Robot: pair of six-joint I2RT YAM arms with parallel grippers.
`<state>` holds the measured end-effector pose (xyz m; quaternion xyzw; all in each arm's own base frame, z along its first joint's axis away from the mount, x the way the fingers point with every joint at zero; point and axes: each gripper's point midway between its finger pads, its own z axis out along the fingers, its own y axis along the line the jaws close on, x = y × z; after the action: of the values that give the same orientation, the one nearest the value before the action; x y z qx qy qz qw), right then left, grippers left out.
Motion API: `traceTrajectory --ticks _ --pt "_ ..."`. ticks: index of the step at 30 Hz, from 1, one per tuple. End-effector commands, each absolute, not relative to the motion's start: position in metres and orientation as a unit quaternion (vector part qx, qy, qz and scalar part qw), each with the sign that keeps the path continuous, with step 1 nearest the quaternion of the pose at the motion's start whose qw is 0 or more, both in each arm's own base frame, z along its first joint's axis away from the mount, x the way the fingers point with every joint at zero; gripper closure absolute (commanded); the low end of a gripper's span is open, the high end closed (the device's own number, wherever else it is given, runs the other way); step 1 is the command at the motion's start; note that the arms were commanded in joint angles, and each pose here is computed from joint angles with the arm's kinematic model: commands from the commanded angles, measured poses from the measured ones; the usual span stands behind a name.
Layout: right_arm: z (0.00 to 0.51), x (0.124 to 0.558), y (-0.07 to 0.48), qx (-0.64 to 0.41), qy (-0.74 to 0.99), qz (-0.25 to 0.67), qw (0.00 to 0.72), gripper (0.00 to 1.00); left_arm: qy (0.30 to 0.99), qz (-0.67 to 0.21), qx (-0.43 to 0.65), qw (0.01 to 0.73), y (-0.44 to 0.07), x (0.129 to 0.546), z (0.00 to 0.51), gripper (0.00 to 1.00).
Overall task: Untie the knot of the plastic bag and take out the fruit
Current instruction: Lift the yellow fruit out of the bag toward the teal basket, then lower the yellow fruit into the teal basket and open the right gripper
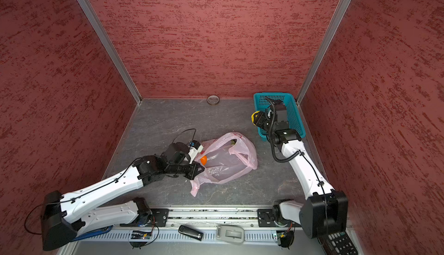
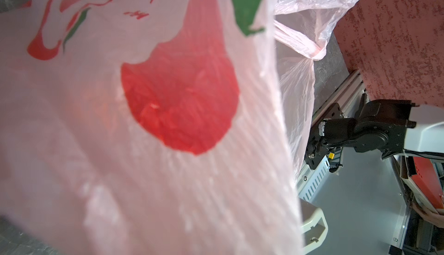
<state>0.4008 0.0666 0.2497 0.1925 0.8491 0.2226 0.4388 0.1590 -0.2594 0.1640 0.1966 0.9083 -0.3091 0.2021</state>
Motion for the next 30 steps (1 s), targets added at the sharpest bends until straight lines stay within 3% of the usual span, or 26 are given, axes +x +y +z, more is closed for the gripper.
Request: traceTrajectory --ticks 1,7,21,25,30 --pt "0.263 0.425 0.038 0.205 0.824 0.201 0.489 0.52 0.911 -0.312 0.200 0.181 -0.253 0.144 0.160 1.00" --pt "0.247 0.460 0.005 0.241 0.812 0.169 0.505 0.52 0.918 -0.305 0.194 0.164 -0.237 0.127 0.155 1.00" --pt "0.169 0.542 -0.031 0.264 0.842 0.093 0.461 0.50 0.931 -0.280 0.172 0.159 -0.211 0.112 0.150 1.00" --pt "0.151 0.547 -0.037 0.267 0.852 0.072 0.446 0.44 0.934 -0.274 0.166 0.160 -0.207 0.112 0.149 1.00" --pt "0.145 0.547 -0.040 0.269 0.857 0.061 0.435 0.29 0.935 -0.268 0.164 0.165 -0.206 0.114 0.150 1.00"
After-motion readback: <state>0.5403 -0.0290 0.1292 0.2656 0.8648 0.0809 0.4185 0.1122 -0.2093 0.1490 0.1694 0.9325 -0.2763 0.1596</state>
